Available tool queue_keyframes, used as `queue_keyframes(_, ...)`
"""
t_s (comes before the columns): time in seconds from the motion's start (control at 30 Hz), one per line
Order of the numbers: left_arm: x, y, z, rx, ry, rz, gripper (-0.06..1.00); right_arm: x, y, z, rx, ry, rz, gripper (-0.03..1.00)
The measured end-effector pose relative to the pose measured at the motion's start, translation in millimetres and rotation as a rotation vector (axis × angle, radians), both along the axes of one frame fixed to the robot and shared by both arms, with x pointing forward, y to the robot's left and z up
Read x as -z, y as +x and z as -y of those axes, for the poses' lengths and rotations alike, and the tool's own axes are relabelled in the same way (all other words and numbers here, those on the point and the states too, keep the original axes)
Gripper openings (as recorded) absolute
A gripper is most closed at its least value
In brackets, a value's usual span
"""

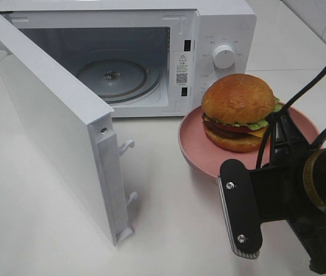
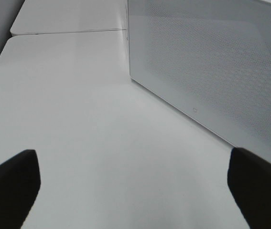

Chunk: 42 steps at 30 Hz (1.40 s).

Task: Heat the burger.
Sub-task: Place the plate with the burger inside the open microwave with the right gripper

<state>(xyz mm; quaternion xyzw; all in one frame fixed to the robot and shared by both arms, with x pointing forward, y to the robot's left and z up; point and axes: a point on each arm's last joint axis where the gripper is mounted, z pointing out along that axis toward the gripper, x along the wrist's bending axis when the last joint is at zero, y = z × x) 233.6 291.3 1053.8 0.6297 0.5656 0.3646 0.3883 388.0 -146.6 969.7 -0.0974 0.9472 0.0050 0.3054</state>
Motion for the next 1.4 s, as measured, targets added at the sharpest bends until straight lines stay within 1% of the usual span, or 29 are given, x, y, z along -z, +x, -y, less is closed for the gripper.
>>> queue_keyframes(0.03,0.0,0.0,0.0,0.000,0.000,0.000,0.99,-0.8,0.8,-2.3,-0.046,-0.001,0.015,0.09)
queue_keyframes(0.07,0.0,0.0,0.0,0.000,0.000,0.000,0.99,-0.8,0.8,-2.3,-0.046,-0.001,0.015,0.09)
queue_keyframes(0.1,0.0,0.0,0.0,0.000,0.000,0.000,0.99,-1.7,1.5,-5.2,-0.095,0.003,0.032,0.09)
queue_keyframes(0.13,0.0,0.0,0.0,0.000,0.000,0.000,0.99,-1.7,1.5,-5.2,-0.095,0.003,0.032,0.09)
queue_keyframes(0.2,0.0,0.0,0.0,0.000,0.000,0.000,0.99,-2.6,1.8,-9.3,-0.166,0.006,0.049,0.09)
queue_keyframes(0.23,0.0,0.0,0.0,0.000,0.000,0.000,0.99,-2.6,1.8,-9.3,-0.166,0.006,0.049,0.09)
queue_keyframes(0.3,0.0,0.0,0.0,0.000,0.000,0.000,0.99,-3.3,1.7,-12.3,-0.232,-0.002,0.062,0.09)
queue_keyframes(0.33,0.0,0.0,0.0,0.000,0.000,0.000,0.99,-3.3,1.7,-12.3,-0.232,-0.002,0.062,0.09)
queue_keyframes(0.37,0.0,0.0,0.0,0.000,0.000,0.000,0.99,-3.4,1.6,-13.1,-0.267,-0.015,0.069,0.09)
queue_keyframes(0.4,0.0,0.0,0.0,0.000,0.000,0.000,0.99,-3.4,1.6,-13.1,-0.267,-0.015,0.069,0.09)
queue_keyframes(0.43,0.0,0.0,0.0,0.000,0.000,0.000,0.99,-3.6,2.0,-13.7,-0.294,-0.023,0.074,0.09)
queue_keyframes(0.67,0.0,0.0,0.0,0.000,0.000,0.000,0.99,-3.8,10.4,-10.2,-0.340,-0.034,0.089,0.09)
queue_keyframes(0.9,0.0,0.0,0.0,0.000,0.000,0.000,0.99,-3.8,18.6,-6.3,-0.426,-0.036,0.092,0.09)
queue_keyframes(0.97,0.0,0.0,0.0,0.000,0.000,0.000,0.99,-3.0,21.5,-3.3,-0.465,-0.040,0.077,0.09)
queue_keyframes(1.07,0.0,0.0,0.0,0.000,0.000,0.000,0.99,-2.6,22.4,-2.0,-0.473,-0.045,0.071,0.09)
queue_keyframes(1.1,0.0,0.0,0.0,0.000,0.000,0.000,0.99,-1.8,23.6,0.5,-0.494,-0.058,0.060,0.09)
queue_keyframes(1.3,0.0,0.0,0.0,0.000,0.000,0.000,0.99,0.7,27.2,8.4,-0.512,-0.052,0.005,0.09)
queue_keyframes(1.4,0.0,0.0,0.0,0.000,0.000,0.000,0.99,0.8,27.8,9.4,-0.516,-0.051,0.001,0.09)
